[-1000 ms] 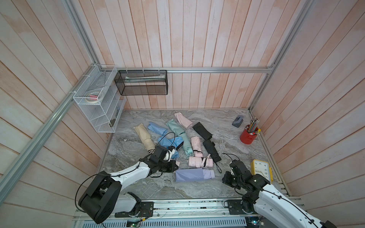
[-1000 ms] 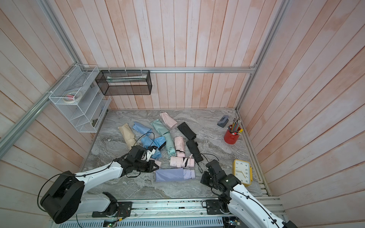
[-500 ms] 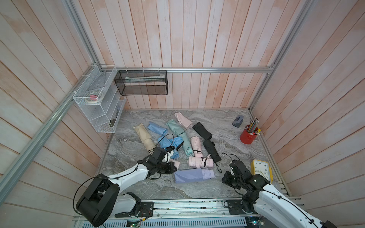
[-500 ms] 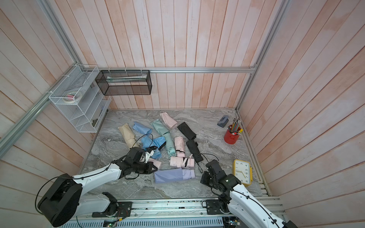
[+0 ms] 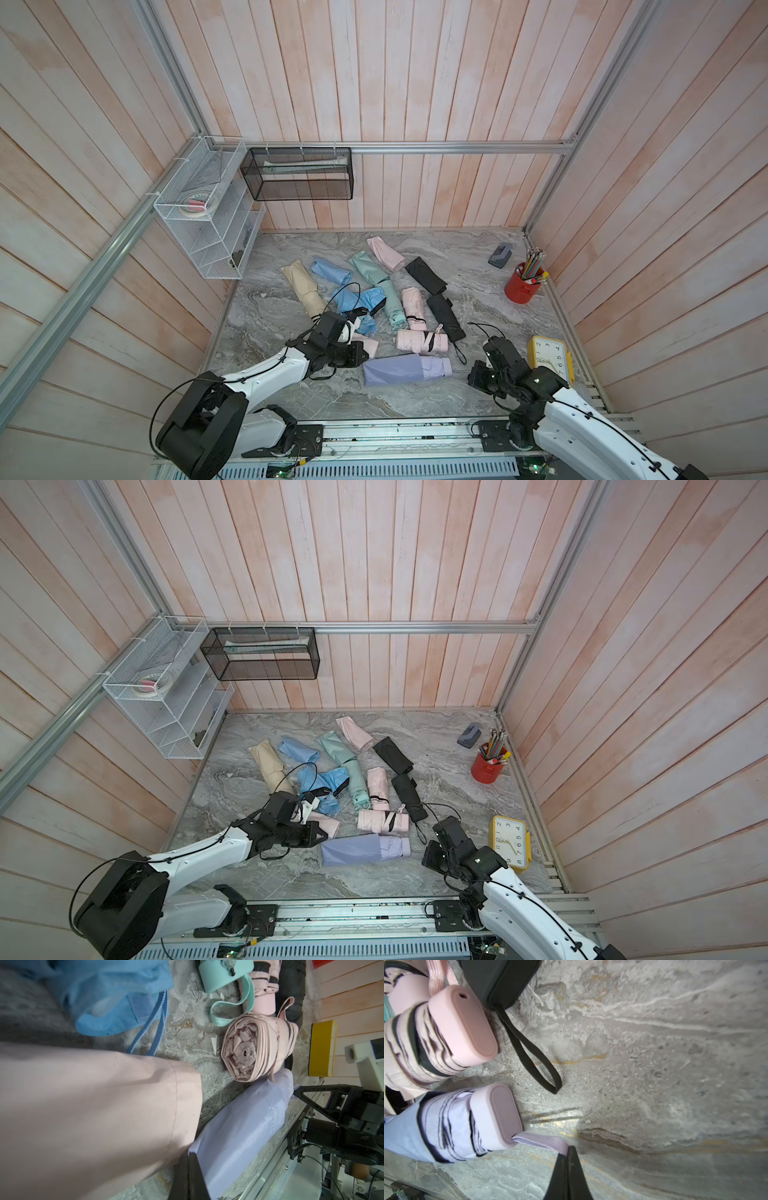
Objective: Take umbrellas out of sleeves
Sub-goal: Take out the umbrella from the umbrella sleeve.
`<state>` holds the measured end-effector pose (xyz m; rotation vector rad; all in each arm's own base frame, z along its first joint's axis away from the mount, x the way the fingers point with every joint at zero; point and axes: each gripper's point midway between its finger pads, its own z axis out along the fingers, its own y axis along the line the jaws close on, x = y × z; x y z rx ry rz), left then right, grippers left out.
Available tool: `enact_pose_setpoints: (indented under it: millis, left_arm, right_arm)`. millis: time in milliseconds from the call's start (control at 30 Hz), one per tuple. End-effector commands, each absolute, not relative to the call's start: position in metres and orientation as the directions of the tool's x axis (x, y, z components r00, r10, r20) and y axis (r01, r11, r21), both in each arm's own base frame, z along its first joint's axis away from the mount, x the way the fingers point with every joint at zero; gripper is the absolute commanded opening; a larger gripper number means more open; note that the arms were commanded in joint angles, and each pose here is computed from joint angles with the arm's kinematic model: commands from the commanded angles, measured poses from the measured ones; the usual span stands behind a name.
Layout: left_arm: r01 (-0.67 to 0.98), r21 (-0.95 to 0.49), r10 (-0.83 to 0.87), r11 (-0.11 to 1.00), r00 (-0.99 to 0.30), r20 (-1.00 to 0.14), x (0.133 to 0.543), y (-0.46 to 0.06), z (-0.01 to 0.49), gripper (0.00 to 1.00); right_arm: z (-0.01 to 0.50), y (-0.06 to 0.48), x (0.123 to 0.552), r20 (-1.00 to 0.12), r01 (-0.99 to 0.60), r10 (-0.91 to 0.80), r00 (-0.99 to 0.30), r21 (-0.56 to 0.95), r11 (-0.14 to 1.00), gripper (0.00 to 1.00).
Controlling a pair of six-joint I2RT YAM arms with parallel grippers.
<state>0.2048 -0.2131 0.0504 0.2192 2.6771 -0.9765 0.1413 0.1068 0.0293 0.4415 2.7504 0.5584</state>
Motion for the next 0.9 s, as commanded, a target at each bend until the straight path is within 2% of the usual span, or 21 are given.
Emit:
enact_pose_setpoints:
  millis: [0,100,167,300,400,633,867]
  left_arm:
    - [0.225,-0.604,0.023,0.765,-0.946,-0.323,0.206,-0.209,0.051,0.10]
    - [0.249,-0.637,0.006,0.730,-0.934,-0.358,0.205,-0.213,0.063,0.31]
    - [0.259,-0.650,-0.014,0.714,-0.924,-0.383,0.204,-0.212,0.072,0.38]
    - [0.271,-0.701,-0.060,0.660,-0.911,-0.409,0.194,-0.212,0.087,0.39]
    - [0.253,-0.736,-0.088,0.628,-0.916,-0.391,0.184,-0.211,0.087,0.36]
    - [0.196,-0.744,-0.083,0.639,-0.944,-0.320,0.165,-0.204,0.061,0.35]
    - [0.194,-0.748,-0.074,0.635,-0.948,-0.309,0.164,-0.210,0.052,0.42]
  right_arm:
    - [0.032,0.102,0.142,-0.238,0.252,0.365,-0.900,0.398,0.882,0.00]
    - [0.032,0.102,0.142,-0.238,0.251,0.365,-0.900,0.401,0.881,0.00]
    - [0.032,0.103,0.142,-0.237,0.251,0.364,-0.901,0.401,0.881,0.00]
    - [0.030,0.103,0.142,-0.233,0.249,0.362,-0.903,0.402,0.881,0.00]
    - [0.029,0.104,0.142,-0.230,0.248,0.362,-0.904,0.407,0.879,0.00]
    - [0.028,0.106,0.143,-0.226,0.244,0.356,-0.907,0.408,0.880,0.00]
    - [0.025,0.106,0.141,-0.220,0.247,0.358,-0.907,0.410,0.878,0.00]
